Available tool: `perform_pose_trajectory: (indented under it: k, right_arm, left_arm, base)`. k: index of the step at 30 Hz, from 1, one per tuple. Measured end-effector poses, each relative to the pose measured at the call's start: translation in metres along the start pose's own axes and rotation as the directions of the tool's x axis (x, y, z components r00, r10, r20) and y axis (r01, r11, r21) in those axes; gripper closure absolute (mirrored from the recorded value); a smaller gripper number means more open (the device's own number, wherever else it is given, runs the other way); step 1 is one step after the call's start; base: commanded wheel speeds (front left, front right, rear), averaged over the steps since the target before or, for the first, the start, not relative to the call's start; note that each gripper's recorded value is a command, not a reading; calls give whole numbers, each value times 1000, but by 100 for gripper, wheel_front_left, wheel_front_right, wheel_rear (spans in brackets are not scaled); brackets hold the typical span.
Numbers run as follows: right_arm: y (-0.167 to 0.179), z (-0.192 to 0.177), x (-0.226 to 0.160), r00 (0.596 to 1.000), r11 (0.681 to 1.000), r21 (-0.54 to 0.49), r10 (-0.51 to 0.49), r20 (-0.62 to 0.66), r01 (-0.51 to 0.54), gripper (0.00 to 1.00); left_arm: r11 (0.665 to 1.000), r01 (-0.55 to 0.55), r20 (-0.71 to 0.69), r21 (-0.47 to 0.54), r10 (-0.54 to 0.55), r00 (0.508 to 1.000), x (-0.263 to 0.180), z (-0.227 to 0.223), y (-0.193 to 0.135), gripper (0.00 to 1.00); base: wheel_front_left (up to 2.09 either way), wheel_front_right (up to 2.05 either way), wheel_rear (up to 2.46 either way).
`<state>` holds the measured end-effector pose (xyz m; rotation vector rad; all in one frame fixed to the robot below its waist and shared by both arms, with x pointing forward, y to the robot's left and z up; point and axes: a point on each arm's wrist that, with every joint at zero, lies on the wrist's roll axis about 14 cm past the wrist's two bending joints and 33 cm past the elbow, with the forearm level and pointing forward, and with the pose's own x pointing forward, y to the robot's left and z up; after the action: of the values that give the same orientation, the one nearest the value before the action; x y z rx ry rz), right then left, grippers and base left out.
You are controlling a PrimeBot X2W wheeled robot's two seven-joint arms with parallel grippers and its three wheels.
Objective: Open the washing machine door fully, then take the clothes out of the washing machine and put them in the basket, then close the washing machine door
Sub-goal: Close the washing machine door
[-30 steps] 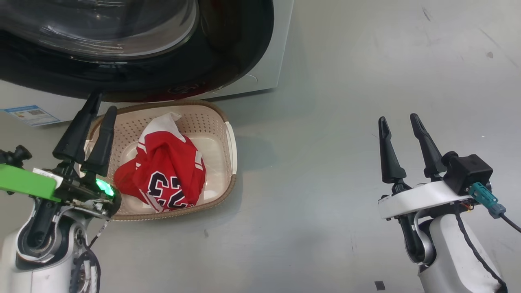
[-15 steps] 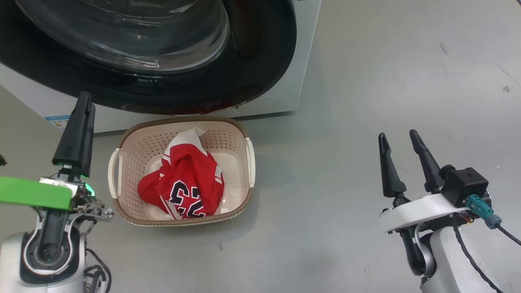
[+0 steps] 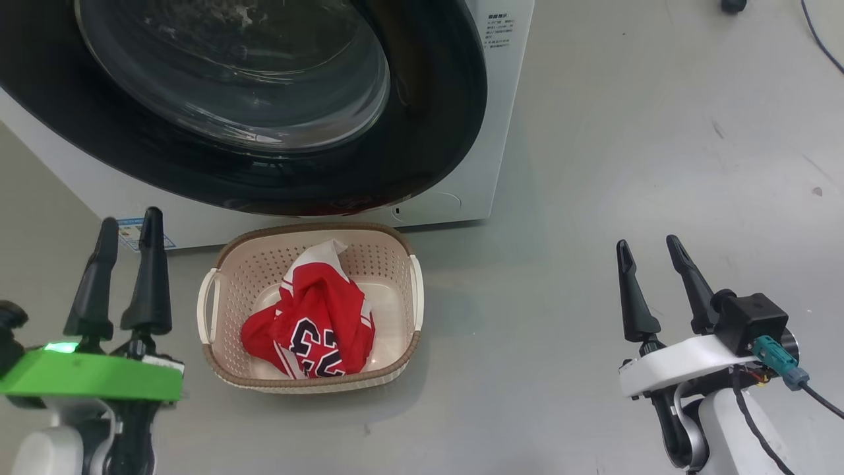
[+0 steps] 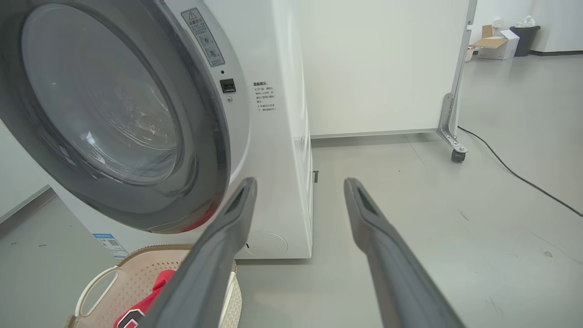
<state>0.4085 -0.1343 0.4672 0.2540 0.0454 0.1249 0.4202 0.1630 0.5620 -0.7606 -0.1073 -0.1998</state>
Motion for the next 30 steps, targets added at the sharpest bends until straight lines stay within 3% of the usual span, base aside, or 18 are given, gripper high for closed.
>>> perform_pose_trajectory:
  k: [5, 10, 23, 30]
  right_arm:
    - [1, 2, -10, 1000, 1000, -4, -3, 4, 3, 0]
    - [2, 3, -21, 1000, 1000, -7, -4, 4, 4, 0]
    - [15, -4, -40, 1000, 1000, -6, 20, -16, -20, 0]
    - [19, -6, -45, 999, 1000, -13, 27, -22, -27, 0]
  left_arm:
    - [978, -26, -40, 206, 35, 999, -20, -12, 9, 0]
    - [942, -61, -70, 331, 89, 994, -39, -25, 16, 0]
    - [891, -140, -68, 432, 187, 980, -67, -39, 23, 0]
    - [889, -155, -68, 431, 203, 977, -75, -44, 22, 0]
  base:
    - [0, 0, 0]
    - [0, 0, 0]
    - [0, 0, 0]
    - [0, 0, 0]
